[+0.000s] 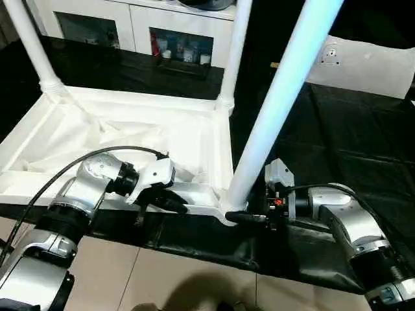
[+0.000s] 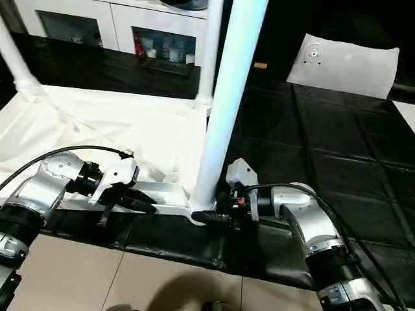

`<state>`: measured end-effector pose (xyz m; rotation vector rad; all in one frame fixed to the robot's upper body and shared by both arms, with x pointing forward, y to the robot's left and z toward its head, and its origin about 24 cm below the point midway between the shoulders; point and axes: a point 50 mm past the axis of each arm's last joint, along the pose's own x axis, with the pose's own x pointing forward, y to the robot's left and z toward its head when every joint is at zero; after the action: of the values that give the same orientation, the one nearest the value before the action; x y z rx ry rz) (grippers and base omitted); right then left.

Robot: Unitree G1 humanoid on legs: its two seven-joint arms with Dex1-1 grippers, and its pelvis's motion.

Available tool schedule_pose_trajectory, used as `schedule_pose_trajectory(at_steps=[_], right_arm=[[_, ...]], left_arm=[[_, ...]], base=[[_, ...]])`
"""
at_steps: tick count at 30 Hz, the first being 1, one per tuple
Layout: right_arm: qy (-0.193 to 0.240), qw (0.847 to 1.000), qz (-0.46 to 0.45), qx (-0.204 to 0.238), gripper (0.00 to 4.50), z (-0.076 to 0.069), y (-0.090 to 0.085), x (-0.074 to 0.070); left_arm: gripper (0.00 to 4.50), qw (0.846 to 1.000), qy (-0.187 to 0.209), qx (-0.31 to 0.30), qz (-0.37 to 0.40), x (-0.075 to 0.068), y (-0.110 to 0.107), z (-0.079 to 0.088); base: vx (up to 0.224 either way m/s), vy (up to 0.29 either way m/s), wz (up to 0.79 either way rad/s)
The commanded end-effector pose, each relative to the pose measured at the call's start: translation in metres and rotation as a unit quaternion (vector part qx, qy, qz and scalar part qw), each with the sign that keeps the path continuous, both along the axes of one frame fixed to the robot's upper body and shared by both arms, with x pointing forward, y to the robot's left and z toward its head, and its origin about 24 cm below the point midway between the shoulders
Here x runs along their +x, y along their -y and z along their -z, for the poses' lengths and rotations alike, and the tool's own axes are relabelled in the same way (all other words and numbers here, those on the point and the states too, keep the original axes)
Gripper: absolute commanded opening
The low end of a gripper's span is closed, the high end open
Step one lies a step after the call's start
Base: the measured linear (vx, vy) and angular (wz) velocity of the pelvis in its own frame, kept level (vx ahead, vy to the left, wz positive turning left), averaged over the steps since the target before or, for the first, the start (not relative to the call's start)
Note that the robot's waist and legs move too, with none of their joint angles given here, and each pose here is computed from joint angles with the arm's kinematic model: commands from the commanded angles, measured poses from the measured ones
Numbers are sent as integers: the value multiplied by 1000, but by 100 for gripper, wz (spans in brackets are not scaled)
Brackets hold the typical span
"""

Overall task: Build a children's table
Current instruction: Rotate leg to tighten

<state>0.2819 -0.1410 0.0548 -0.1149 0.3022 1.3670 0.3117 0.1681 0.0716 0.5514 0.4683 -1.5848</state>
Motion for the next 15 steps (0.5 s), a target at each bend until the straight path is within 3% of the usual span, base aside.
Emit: schedule_pose_trajectory(at_steps=[1,9,15], right_arm=[[-11,1000,-12,0,333,0,-1,0],[-23,1000,-22,-2,256,4,-3,-1],[-29,999,-24,1,244,5,-4,-2]], left_arm=[[0,999,-4,15,42,-2,10,0],[0,999,-6,20,38,-1,7,1],[0,999,-9,18,33,-1,6,1]], base=[[0,0,0],[0,0,0],[0,0,0]])
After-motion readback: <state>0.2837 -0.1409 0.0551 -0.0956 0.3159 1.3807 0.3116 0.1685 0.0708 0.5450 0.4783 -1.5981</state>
